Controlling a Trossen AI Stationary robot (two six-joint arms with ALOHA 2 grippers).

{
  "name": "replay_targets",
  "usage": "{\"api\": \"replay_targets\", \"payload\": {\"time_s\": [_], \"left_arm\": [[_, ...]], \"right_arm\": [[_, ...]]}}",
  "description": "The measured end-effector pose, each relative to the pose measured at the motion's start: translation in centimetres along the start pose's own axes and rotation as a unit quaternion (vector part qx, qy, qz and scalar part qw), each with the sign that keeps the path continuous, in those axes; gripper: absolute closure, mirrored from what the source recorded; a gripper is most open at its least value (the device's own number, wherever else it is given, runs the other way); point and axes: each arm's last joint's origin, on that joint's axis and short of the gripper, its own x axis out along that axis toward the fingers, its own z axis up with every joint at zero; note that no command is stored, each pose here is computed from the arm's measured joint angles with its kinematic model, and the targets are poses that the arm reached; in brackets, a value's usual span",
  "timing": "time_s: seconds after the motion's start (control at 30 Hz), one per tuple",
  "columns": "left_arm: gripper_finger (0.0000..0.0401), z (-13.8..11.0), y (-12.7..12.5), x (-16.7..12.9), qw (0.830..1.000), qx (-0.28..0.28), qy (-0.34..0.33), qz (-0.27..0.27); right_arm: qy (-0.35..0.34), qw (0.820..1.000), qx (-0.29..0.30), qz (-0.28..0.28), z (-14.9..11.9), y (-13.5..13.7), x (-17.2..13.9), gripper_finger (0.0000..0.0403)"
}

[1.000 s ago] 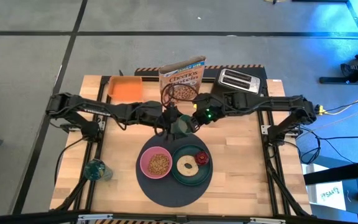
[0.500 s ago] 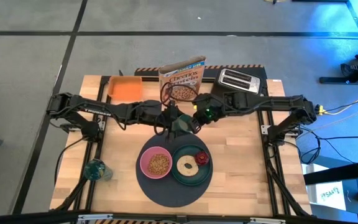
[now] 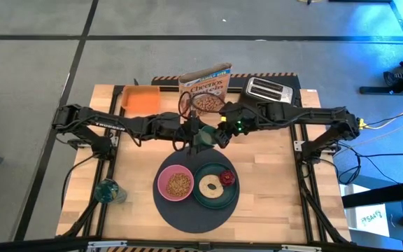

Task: Arrange a breakfast setting
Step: Put the cup on the table mat

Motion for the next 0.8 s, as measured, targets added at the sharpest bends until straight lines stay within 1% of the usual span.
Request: {"api": "replay_targets", "payload": {"time_s": [0.13,0.37,0.53,0.6,0.7,0.8], "left_arm": [[0.007,-2.6,0.1,-0.1,0.999,-0.026,-0.023,-0.001],[0.007,-7.2,0.2,-1.6,0.994,-0.031,-0.1,-0.006],[0.007,-11.1,0.6,-3.1,0.991,-0.037,-0.123,0.034],[0.007,-12.6,0.7,-3.2,0.991,-0.038,-0.123,0.041],[0.007,-14.9,0.7,-2.5,0.993,-0.045,-0.103,0.04],[0.007,-16.5,0.7,-1.7,0.993,-0.048,-0.104,0.039]], "right_arm": [[-0.008,1.0,-0.001,-0.009,0.0,-0.1,-0.4,0.0208],[-0.005,1.0,0.0,-0.027,-0.1,-0.3,-0.5,0.0206],[-0.009,0.999,-0.001,-0.039,-0.1,-0.4,-0.1,0.0206],[-0.018,0.999,-0.007,-0.048,-0.1,-0.4,-0.1,0.0205],[-0.027,0.998,-0.014,-0.061,0.0,-0.5,-0.1,0.0205],[-0.034,0.997,-0.023,-0.07,0.0,-0.5,-0.1,0.0205]]}}
